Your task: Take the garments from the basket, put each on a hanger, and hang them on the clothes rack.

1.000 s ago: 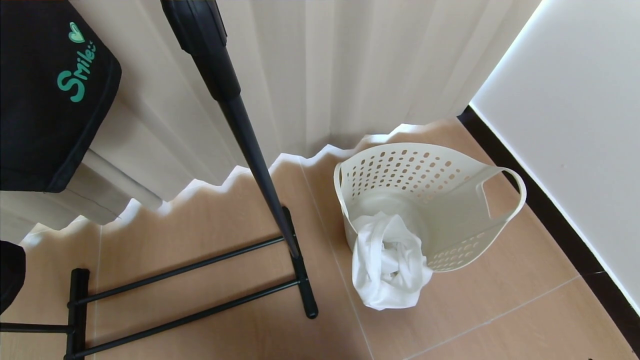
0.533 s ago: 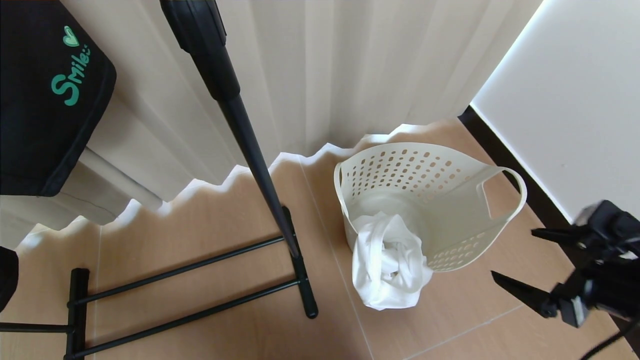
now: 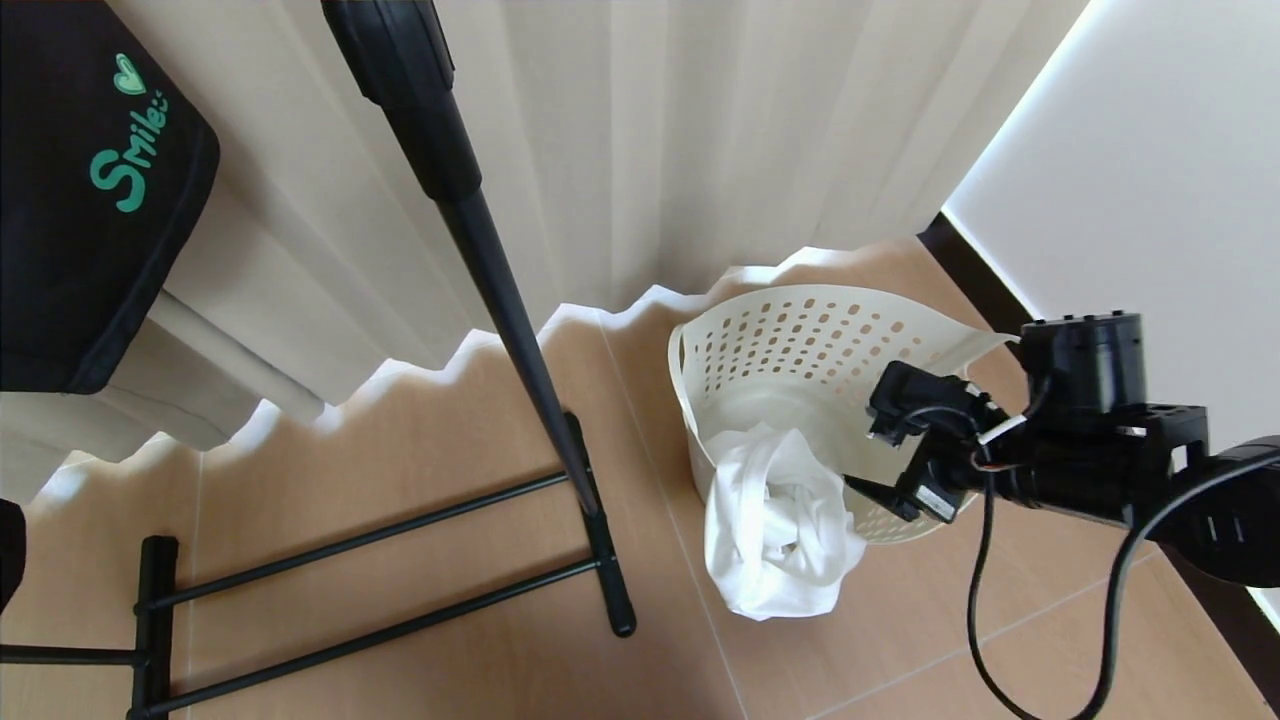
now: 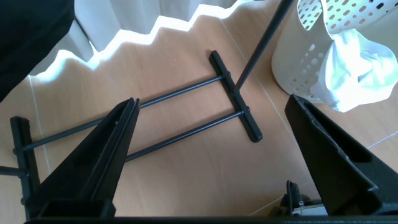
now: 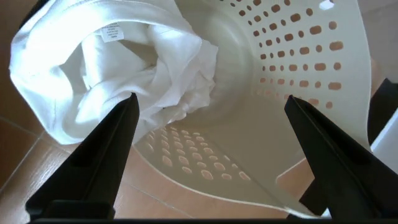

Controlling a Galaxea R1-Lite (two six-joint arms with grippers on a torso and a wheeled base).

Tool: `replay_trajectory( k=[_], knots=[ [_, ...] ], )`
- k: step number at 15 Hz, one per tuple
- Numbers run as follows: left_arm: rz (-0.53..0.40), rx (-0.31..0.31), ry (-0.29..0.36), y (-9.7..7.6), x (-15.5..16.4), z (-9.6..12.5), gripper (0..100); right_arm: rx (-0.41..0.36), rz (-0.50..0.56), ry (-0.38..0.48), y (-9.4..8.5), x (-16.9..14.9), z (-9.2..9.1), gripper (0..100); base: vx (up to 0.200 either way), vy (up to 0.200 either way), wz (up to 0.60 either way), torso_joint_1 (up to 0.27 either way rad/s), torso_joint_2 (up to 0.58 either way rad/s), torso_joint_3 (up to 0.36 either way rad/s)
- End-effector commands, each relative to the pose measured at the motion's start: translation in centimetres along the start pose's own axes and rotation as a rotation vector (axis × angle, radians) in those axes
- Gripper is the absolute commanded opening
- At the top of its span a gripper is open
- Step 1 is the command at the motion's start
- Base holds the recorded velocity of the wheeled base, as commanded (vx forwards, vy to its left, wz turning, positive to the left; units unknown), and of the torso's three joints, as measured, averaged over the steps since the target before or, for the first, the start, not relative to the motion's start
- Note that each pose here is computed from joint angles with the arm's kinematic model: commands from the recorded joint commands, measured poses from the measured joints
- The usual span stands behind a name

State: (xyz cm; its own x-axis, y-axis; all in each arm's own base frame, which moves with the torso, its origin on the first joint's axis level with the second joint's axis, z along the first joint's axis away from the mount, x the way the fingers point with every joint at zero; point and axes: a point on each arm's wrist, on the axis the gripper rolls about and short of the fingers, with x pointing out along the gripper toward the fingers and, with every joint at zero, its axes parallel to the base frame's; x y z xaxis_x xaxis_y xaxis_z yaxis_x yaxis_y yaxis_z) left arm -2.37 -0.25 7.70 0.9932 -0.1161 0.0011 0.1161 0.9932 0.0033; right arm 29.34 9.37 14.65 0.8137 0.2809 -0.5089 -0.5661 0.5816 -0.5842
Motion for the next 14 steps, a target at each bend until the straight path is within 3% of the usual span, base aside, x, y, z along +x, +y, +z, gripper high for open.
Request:
replay_trajectory(
  k=[1,6,14],
  knots=[
    [0.000,0.001,0.001,0.0,0.0,0.0,100,-0.008,0.039,0.056,0.9,3.2,-0.6,100,0.000,0.000,0.00,0.000,0.00,0.000],
    [0.000,0.001,0.001,0.0,0.0,0.0,100,-0.002,-0.047,0.000,0.8,8.4,-1.0,100,0.000,0.000,0.00,0.000,0.00,0.000],
    [0.000,0.001,0.001,0.0,0.0,0.0,100,0.004,-0.069,-0.022,0.0,12.1,-0.7,100,0.000,0.000,0.00,0.000,0.00,0.000]
  ],
)
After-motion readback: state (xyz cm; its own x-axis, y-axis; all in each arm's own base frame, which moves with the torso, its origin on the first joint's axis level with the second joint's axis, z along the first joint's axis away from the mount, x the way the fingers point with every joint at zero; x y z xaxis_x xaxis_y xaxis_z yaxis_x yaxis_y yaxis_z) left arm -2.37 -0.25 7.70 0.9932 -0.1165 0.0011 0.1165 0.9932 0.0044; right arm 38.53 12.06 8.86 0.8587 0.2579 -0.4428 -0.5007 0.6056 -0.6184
